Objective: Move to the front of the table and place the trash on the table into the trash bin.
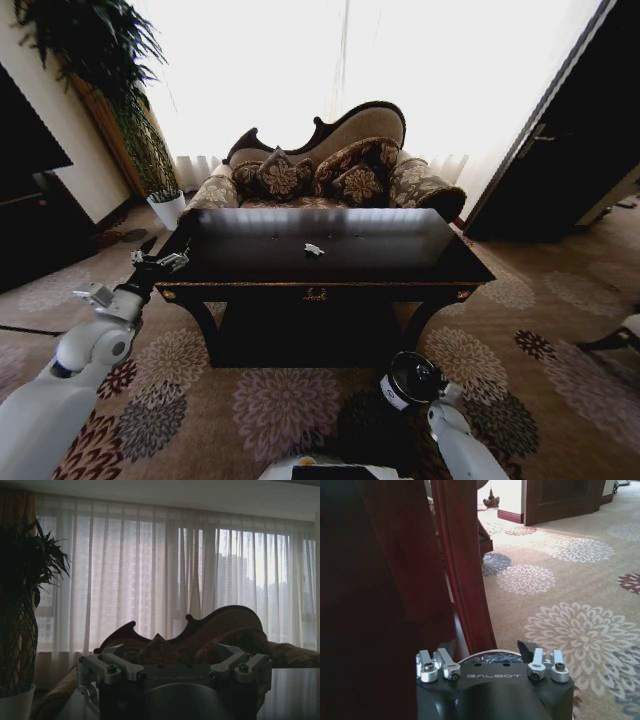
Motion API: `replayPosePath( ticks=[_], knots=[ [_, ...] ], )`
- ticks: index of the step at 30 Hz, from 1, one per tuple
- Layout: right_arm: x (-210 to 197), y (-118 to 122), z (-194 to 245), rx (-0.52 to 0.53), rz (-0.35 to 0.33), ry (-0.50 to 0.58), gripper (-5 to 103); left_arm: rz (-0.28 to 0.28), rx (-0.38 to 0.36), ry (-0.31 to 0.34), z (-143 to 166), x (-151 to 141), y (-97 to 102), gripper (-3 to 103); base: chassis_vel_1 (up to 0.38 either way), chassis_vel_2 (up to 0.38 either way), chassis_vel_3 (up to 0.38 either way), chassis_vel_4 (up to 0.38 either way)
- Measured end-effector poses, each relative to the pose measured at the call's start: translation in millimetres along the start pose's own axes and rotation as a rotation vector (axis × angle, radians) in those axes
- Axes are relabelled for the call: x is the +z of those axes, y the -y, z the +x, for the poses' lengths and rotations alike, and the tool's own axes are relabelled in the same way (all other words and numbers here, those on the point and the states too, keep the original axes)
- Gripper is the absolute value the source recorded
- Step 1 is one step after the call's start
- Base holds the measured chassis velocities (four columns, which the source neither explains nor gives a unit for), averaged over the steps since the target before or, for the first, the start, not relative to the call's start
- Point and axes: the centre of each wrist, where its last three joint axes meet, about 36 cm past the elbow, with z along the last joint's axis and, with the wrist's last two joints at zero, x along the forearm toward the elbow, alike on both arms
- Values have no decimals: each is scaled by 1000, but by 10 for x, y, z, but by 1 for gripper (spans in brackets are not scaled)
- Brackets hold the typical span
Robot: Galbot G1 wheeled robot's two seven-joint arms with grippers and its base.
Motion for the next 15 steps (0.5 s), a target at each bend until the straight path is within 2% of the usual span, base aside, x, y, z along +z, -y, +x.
replayPosePath(
  ticks=[1, 4, 5, 6, 10, 15],
  knots=[
    [2, 1, 26, -3, -1, 2, 75, 0, 0, 0, 0, 0, 0, 100, 0, 0, 0, 0],
    [41, 29, 197, -30, 12, 24, 90, 0, 0, 0, 0, 0, 0, 100, 0, 0, 0, 0],
    [41, 29, 197, -30, 12, 24, 90, 0, 0, 0, 0, 0, 0, 100, 0, 0, 0, 0],
    [69, 52, 300, -47, 40, 41, 95, 0, 0, 0, 0, 0, 0, 100, 0, 0, 0, 0],
    [27, -3, 695, -120, 91, 111, 100, 0, 0, 0, 0, 0, 0, 100, 0, 0, 0, 0],
    [-172, -125, 1021, -173, 71, 180, 100, 0, 0, 0, 0, 0, 0, 100, 0, 0, 0, 0]
  ],
)
